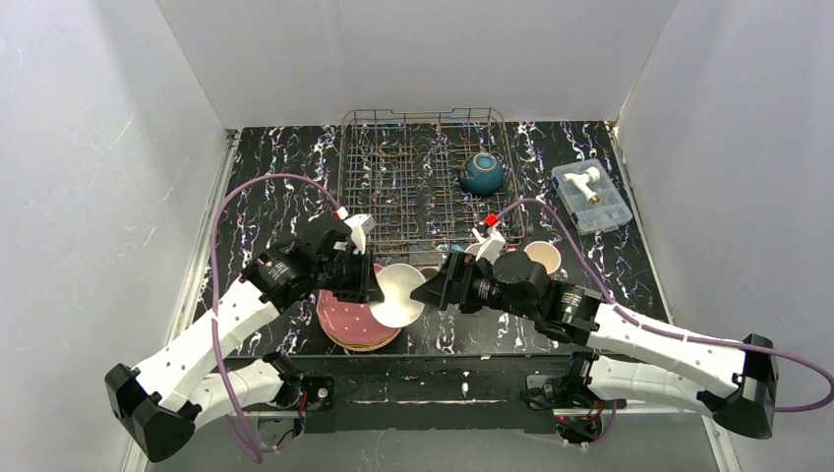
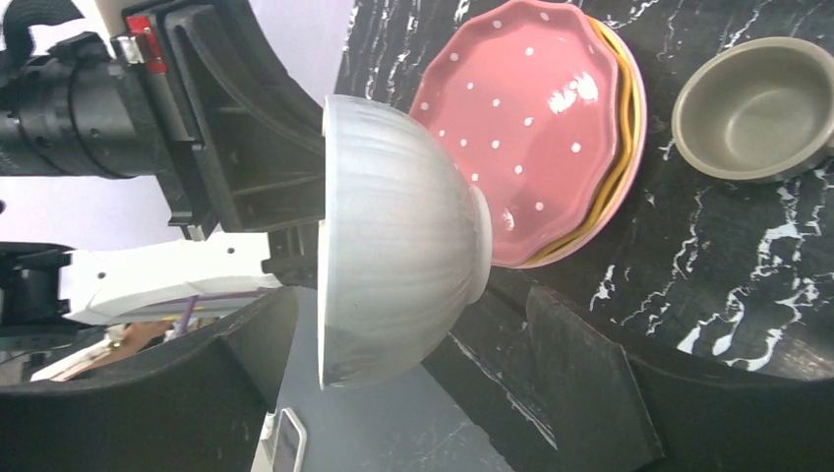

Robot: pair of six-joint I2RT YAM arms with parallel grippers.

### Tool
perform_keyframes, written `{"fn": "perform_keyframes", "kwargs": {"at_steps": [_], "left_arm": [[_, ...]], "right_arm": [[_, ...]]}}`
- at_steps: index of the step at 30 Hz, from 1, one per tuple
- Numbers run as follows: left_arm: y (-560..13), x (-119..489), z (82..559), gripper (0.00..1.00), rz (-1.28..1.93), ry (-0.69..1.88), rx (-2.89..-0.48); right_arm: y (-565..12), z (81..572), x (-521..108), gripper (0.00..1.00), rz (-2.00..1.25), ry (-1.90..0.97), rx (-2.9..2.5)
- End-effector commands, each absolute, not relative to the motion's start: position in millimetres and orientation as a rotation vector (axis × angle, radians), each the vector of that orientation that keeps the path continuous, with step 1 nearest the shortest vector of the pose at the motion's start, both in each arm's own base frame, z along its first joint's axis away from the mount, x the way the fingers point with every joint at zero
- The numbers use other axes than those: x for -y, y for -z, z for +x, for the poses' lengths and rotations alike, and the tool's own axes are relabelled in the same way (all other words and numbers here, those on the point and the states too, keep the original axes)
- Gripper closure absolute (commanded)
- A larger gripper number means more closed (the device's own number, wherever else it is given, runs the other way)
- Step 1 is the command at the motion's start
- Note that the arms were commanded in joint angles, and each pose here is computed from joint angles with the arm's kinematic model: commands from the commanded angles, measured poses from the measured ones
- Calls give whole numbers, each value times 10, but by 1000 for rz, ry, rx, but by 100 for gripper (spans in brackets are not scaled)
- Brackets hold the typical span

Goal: Load the mixed dishes into the dish rack
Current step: Pick up the bowl from the corner of the board.

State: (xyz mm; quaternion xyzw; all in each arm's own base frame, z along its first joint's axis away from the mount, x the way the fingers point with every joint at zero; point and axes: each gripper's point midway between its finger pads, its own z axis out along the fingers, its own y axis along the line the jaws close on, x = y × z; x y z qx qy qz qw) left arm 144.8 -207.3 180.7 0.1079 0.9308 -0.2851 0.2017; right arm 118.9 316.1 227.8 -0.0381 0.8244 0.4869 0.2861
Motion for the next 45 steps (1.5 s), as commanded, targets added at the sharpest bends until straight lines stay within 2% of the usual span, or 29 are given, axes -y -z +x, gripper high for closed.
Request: {"fn": "perform_keyframes", "kwargs": {"at_steps": [1,20,32,35,41,43,45], "left_arm": [[-2035,2193,1431,100,302,961,-2519],[-2267,2283,1438,100,204,1229,-2453],[-2261,2325,1439,100,187,1274,-2451],[-2264,2334,1442,100,188,1279,-2451],[-2208,2315,1449,100,174,1257,-2465],[-2199,2312,1452,100,174,1252,-2468],[-2188,2309,1460,100,173,1244,-2474]], "right_arm": [[-2644,1186,-3217,5,-27,-1496,-2061],[-2744,1179,-3161,1,114,-1665,-1947],[-2763,1192,-3211,5,136,-1713,-1914],[-2768,1197,-3219,9,143,-1724,-1907],[-2787,1187,-3262,26,141,-1760,-1890],[-2802,1185,-3261,35,140,-1766,-1884],[-2797,1185,-3258,50,137,-1762,-1885]]}}
